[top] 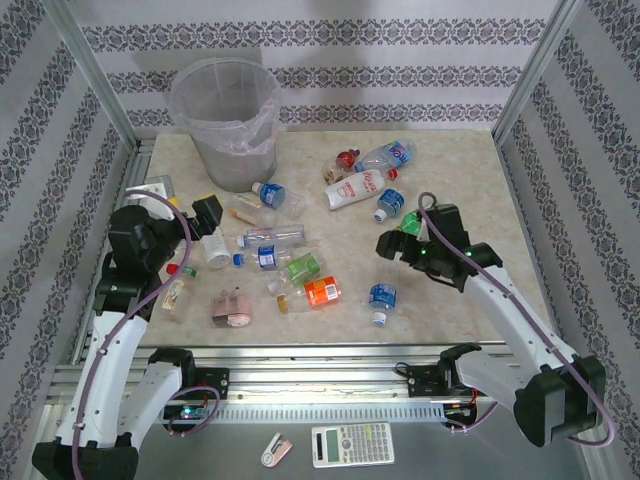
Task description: Throw the plastic bottles in the bin
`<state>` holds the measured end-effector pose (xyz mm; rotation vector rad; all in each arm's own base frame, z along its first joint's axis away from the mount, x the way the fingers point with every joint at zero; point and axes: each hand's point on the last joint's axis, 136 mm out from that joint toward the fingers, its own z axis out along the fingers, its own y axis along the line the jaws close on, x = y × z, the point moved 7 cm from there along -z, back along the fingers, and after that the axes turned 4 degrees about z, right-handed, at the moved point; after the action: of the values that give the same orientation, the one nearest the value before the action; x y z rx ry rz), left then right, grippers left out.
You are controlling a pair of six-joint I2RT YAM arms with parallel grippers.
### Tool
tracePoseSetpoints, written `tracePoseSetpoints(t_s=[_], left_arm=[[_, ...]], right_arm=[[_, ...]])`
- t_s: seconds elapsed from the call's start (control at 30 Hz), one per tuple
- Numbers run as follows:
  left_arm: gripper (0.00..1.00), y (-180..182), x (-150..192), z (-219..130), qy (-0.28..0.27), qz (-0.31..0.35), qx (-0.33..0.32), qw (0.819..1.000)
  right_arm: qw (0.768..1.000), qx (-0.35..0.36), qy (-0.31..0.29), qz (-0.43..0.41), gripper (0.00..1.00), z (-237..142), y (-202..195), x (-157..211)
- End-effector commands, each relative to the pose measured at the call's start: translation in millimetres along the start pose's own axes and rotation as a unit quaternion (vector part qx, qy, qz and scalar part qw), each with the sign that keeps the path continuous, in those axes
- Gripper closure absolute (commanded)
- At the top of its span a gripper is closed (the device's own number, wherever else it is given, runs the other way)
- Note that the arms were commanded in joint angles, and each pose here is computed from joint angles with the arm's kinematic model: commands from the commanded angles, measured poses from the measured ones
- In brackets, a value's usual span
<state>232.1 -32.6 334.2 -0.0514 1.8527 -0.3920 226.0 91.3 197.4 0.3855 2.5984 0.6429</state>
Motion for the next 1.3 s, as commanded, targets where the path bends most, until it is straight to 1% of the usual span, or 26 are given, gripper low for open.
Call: tracePoseSetpoints(t_s=[0.0,0.1,0.23,0.47,0.63,0.73,0.93,1.03,1.17,1.23,1.27], left_arm=[[0.01,-17,17,-4,0.072,-0.013,0.041,0.996],[0.00,-30,22,-2,0.089,0.000,0.061,0.994],[0.01,-46,27,5,0.111,0.012,0.081,0.991],[0.01,-67,32,16,0.124,0.022,0.099,0.987],[0.01,-83,36,23,0.130,0.034,0.117,0.984],[0.01,-90,40,26,0.133,0.038,0.124,0.983],[0.01,-103,41,32,0.134,0.039,0.137,0.981],[0.01,-106,40,35,0.137,0.035,0.134,0.981],[0.01,-110,37,40,0.137,0.016,0.137,0.981],[0.01,-113,35,42,0.139,0.007,0.142,0.980],[0.01,-115,33,44,0.140,0.002,0.143,0.980]], right_arm=[[0.996,0.038,0.075,0.030,0.02,3,-6,24],[0.991,0.076,0.102,0.038,0.02,14,-16,35],[0.986,0.111,0.115,0.037,0.02,27,-24,44],[0.981,0.140,0.129,0.036,0.02,48,-31,53],[0.980,0.137,0.141,0.028,0.06,61,-27,58],[0.978,0.148,0.143,0.023,0.06,66,-28,60],[0.974,0.169,0.148,0.019,0.16,80,-33,62],[0.973,0.175,0.149,0.014,0.22,88,-36,63],[0.974,0.173,0.144,0.002,0.38,94,-36,62],[0.976,0.168,0.140,-0.004,0.42,96,-35,61],[0.977,0.166,0.136,-0.006,0.42,96,-35,61]])
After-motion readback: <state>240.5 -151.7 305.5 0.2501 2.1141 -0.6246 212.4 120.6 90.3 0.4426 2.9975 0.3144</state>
